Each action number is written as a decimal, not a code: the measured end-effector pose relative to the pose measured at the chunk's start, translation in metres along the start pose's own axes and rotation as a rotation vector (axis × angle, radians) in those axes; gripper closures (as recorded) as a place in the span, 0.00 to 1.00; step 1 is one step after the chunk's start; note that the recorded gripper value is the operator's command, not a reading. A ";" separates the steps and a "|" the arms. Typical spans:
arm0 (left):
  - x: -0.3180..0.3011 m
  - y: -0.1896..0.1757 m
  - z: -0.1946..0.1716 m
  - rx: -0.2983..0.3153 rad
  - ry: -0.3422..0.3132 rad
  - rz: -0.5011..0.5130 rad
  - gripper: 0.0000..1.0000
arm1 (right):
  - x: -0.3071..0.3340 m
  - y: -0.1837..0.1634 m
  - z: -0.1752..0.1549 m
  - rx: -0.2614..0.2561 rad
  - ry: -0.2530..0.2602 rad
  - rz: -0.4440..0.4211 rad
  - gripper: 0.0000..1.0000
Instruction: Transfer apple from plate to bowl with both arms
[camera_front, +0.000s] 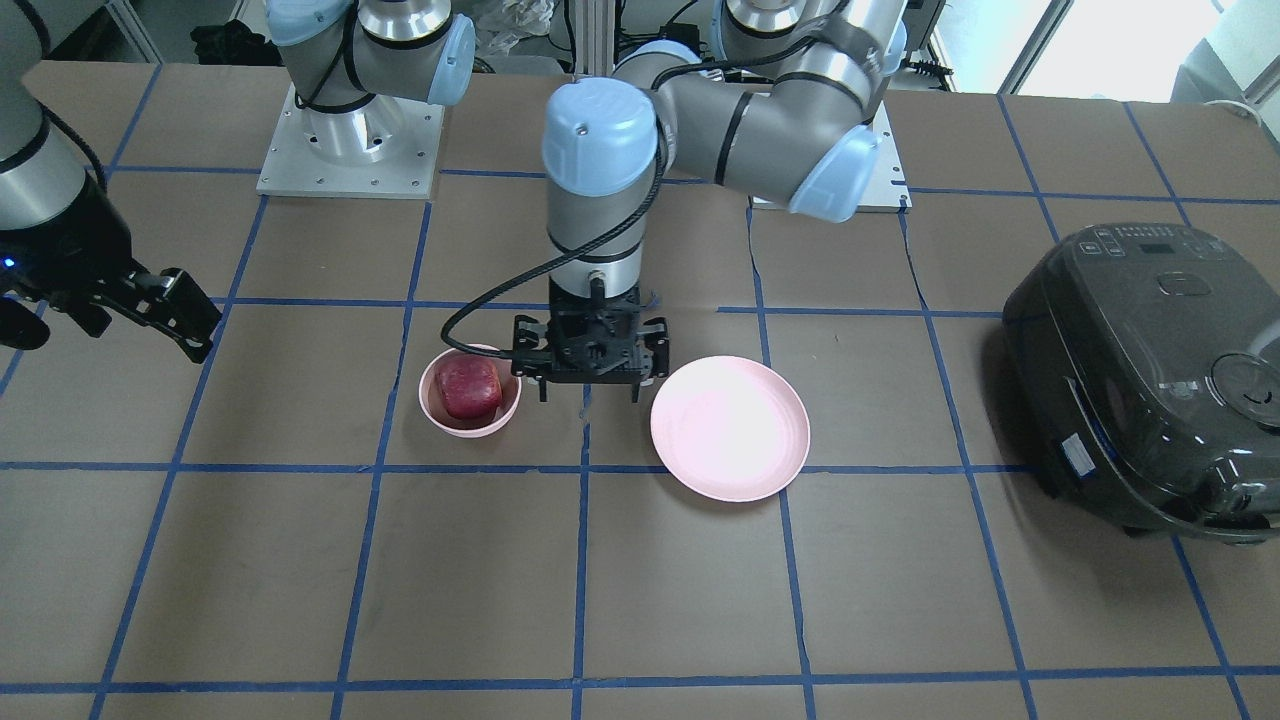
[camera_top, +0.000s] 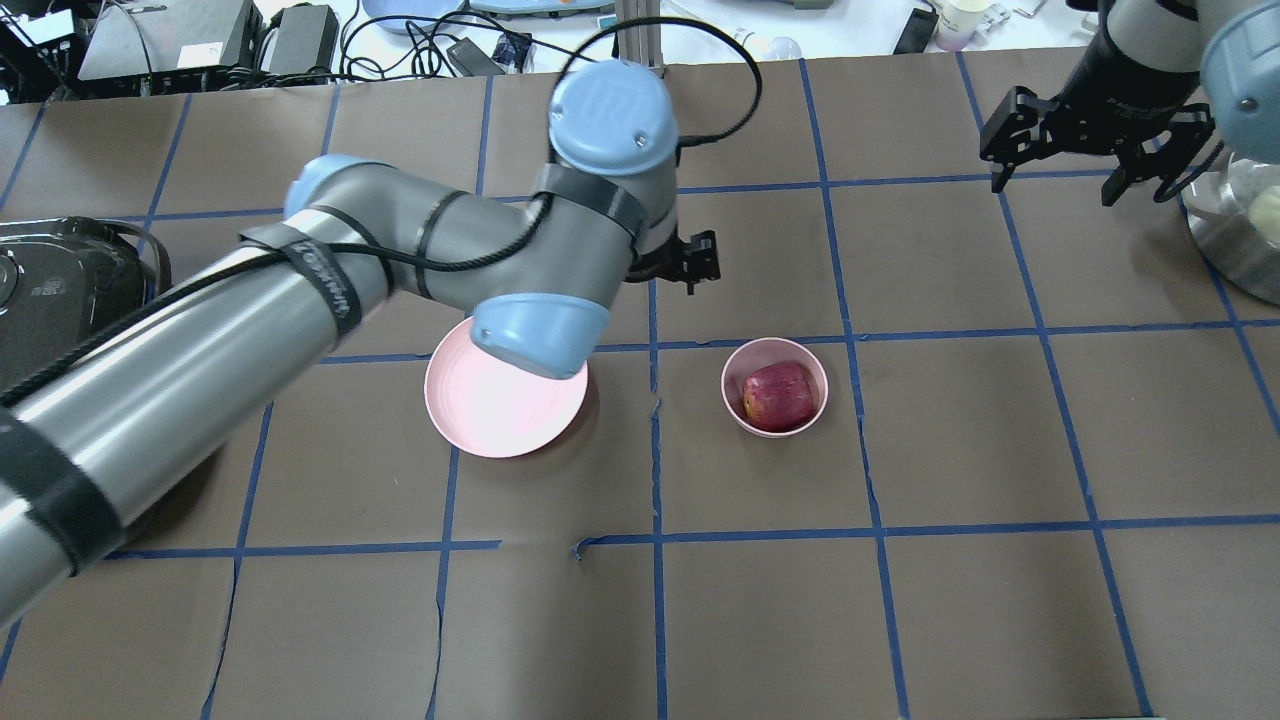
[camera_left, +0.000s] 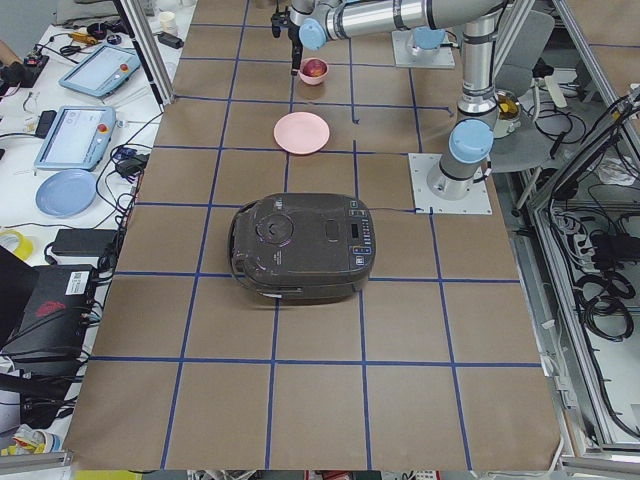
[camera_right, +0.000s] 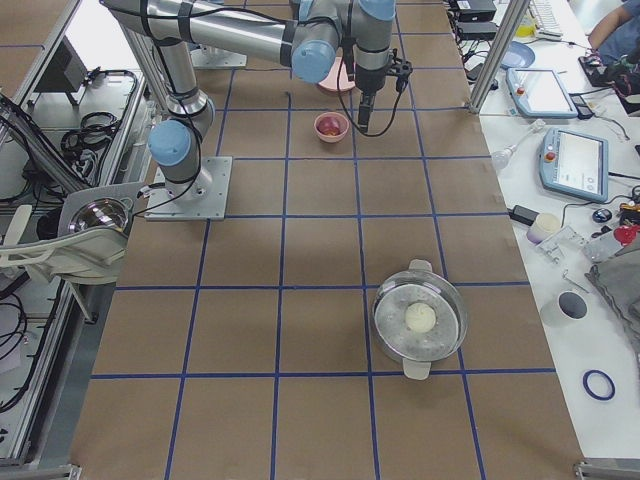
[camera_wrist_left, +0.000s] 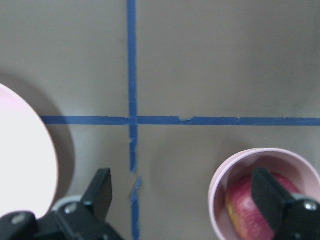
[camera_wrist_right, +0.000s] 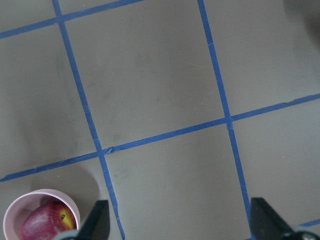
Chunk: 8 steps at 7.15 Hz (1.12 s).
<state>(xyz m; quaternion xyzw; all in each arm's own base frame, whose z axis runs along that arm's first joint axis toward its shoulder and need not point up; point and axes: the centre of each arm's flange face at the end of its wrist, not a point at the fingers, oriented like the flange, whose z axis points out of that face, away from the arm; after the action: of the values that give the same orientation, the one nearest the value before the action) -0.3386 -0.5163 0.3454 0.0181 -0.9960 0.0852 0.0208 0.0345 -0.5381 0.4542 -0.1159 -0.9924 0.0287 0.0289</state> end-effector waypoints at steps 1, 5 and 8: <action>-0.043 -0.014 -0.032 -0.019 0.002 0.006 0.00 | -0.018 0.016 -0.013 0.003 0.002 -0.021 0.00; -0.187 -0.018 -0.153 -0.090 -0.031 0.083 0.00 | -0.071 0.073 -0.049 -0.024 -0.025 -0.125 0.00; -0.217 -0.027 -0.175 -0.029 -0.045 0.097 0.00 | -0.074 0.086 -0.053 -0.064 -0.055 -0.142 0.00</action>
<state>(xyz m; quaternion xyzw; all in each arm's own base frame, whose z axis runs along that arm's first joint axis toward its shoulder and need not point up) -0.1142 -0.5059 0.5125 -0.0288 -0.9970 0.0713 -0.0056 0.1295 -0.4689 0.4982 -0.0452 -0.9990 -0.0018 0.0002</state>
